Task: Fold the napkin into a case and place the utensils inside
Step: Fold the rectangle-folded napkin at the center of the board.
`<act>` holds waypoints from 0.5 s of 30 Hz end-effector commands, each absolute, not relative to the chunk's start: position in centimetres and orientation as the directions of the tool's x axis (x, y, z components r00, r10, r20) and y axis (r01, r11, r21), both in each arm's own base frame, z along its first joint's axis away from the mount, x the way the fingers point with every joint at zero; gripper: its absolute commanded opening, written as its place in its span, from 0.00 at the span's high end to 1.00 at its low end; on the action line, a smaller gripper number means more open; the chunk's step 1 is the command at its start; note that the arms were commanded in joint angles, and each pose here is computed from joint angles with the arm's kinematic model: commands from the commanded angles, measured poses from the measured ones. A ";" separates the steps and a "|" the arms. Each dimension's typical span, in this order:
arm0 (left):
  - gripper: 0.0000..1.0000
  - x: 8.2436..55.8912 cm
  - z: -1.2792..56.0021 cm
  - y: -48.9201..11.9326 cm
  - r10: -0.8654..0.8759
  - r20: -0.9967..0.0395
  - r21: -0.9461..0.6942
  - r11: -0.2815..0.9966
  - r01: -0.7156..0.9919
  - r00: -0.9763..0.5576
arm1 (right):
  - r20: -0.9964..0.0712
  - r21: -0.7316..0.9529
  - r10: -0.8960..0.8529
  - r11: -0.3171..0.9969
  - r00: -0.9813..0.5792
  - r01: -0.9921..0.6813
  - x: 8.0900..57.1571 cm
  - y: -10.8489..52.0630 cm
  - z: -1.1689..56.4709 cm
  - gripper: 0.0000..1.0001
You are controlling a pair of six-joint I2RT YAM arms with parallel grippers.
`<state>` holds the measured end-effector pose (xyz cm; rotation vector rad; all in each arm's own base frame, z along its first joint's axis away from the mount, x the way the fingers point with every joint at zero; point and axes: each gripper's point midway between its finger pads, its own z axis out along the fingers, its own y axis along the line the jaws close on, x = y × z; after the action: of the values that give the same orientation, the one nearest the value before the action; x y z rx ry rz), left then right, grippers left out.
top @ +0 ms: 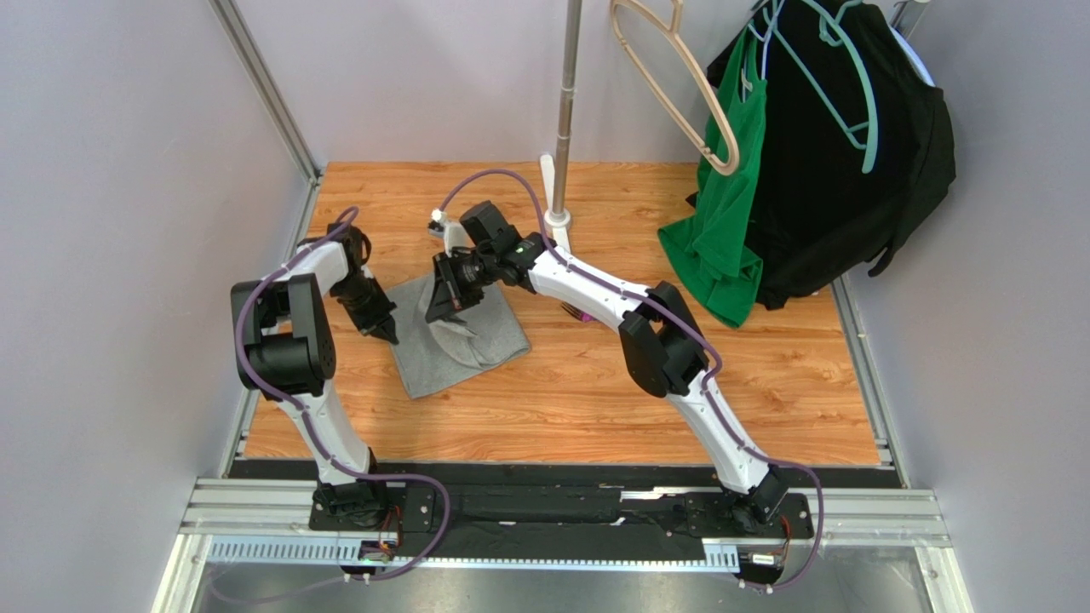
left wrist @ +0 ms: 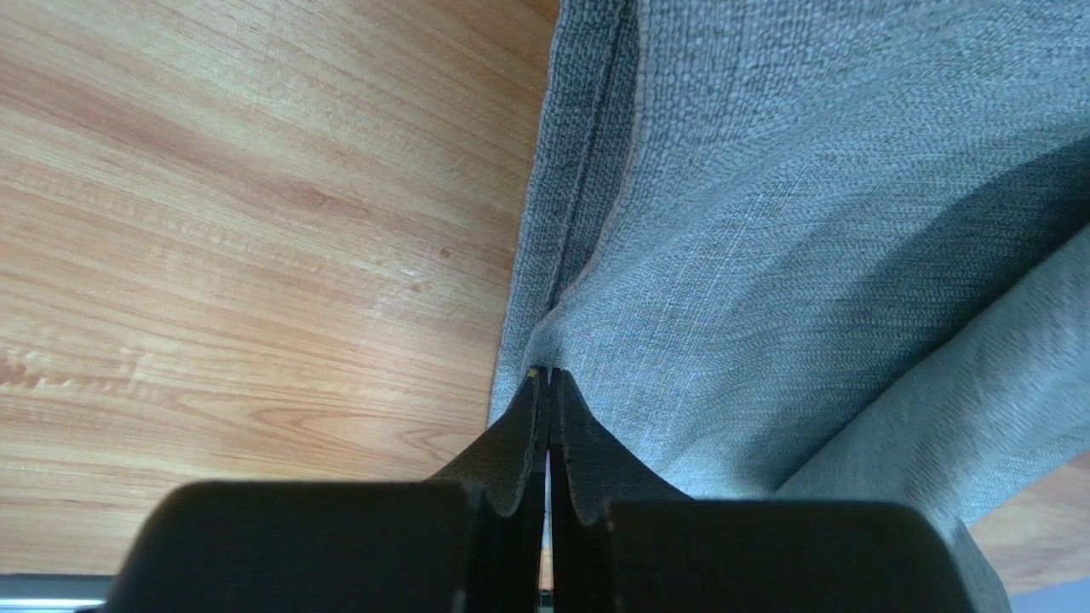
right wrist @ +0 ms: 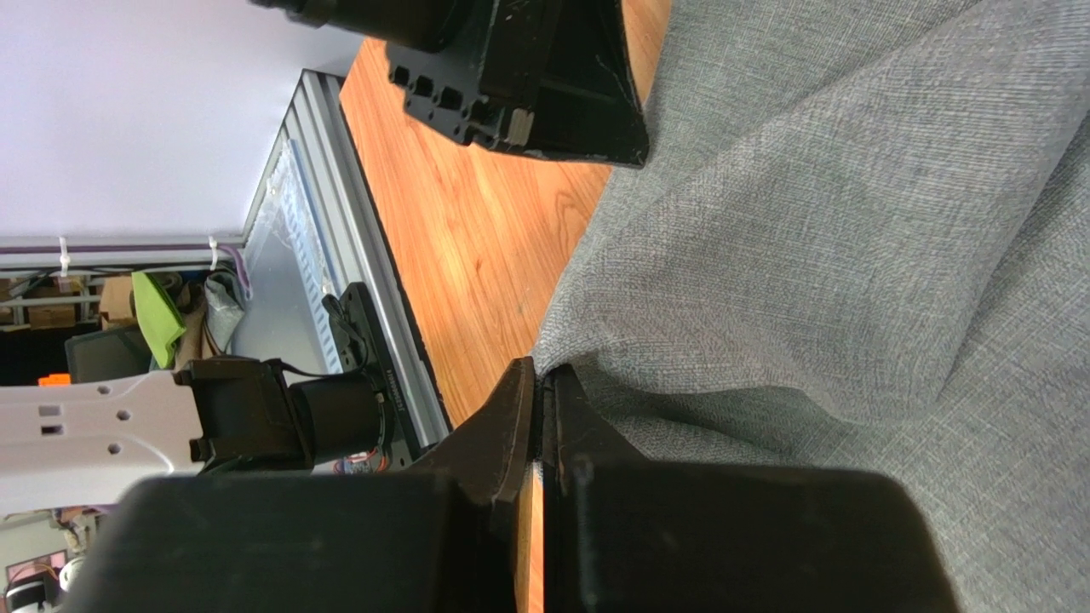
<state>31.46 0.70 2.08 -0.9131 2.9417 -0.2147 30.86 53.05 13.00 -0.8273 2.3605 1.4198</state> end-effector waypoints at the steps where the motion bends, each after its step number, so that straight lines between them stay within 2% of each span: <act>1: 1.00 31.6 3.5 0.7 -0.559 -0.051 -0.179 0.820 -0.543 -0.827 | -0.528 0.733 -0.308 0.305 -0.792 -0.607 31.0 54.9 14.5 1.00; 15: 1.00 31.8 3.6 0.7 -0.560 -0.057 -0.180 0.820 -0.544 -0.826 | -0.475 0.766 -0.300 0.322 -0.827 -0.556 29.8 56.3 13.0 0.99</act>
<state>31.35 0.68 2.24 -0.9116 2.9381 -0.2159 29.83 54.64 11.53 -0.7886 2.4092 1.4551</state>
